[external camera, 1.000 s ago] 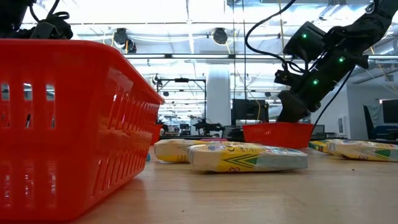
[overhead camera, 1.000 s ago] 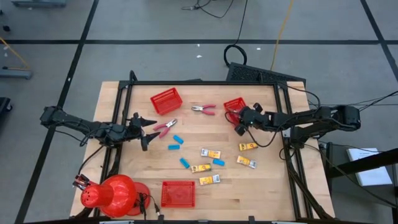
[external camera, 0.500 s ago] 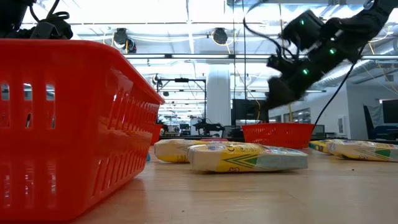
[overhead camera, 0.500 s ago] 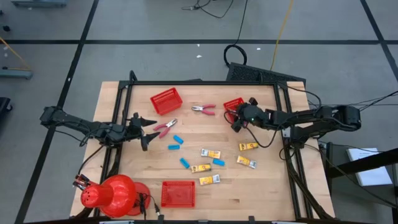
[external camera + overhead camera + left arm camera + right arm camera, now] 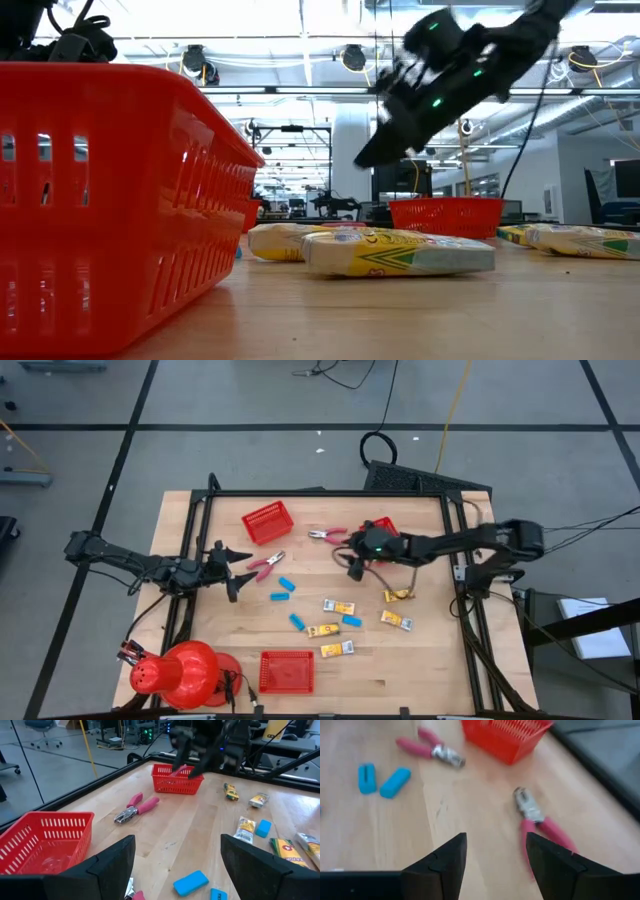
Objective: Pick & Place School Supplies
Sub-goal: Put the pink hole puncher into the top right red bin
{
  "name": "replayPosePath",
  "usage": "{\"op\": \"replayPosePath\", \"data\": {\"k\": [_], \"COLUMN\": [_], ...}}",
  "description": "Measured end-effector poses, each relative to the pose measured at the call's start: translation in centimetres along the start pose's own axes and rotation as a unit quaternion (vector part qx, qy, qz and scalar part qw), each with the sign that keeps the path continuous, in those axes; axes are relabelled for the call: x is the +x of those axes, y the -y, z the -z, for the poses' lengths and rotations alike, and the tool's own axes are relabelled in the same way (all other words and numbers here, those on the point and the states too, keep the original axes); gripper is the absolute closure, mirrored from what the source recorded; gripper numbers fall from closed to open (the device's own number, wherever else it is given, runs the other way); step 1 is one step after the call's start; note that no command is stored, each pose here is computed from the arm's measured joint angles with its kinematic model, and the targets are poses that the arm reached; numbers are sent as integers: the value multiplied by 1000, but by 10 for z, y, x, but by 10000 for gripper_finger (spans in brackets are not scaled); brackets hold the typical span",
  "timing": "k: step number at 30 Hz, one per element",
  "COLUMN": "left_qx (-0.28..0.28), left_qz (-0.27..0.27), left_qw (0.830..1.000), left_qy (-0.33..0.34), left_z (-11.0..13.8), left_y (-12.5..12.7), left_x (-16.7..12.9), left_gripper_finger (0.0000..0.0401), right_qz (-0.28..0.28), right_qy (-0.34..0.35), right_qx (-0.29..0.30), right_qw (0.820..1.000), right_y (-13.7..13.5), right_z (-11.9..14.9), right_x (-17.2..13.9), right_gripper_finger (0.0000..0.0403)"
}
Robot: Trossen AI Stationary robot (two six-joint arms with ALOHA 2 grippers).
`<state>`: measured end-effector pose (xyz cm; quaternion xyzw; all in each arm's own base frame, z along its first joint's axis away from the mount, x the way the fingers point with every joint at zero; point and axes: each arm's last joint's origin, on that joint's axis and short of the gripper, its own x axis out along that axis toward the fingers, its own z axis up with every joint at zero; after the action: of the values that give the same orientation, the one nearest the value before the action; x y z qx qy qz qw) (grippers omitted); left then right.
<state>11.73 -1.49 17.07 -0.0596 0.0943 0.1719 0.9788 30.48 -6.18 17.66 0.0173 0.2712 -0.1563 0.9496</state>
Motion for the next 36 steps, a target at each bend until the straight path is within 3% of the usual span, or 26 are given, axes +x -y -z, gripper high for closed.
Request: {"op": "replayPosePath", "data": {"k": [12, 23, 36], "left_qx": [4, -1, -4], "left_qz": [0, 3, 1], "left_qw": [1000, 1000, 1000], "left_qy": [-2, -5, -2], "left_z": [0, 1, 1], "left_y": [0, 0, 0], "left_x": [0, 0, 0], "left_gripper_finger": [107, 107, 107], "right_qz": [13, 36, 41], "right_qy": [-86, -107, -117], "right_qx": [-36, -33, -31], "right_qw": [996, 993, 992], "right_y": [6, 30, 36], "right_z": [-4, -1, 1], "right_x": [60, 63, 63], "right_gripper_finger": [206, 206, 206]}}
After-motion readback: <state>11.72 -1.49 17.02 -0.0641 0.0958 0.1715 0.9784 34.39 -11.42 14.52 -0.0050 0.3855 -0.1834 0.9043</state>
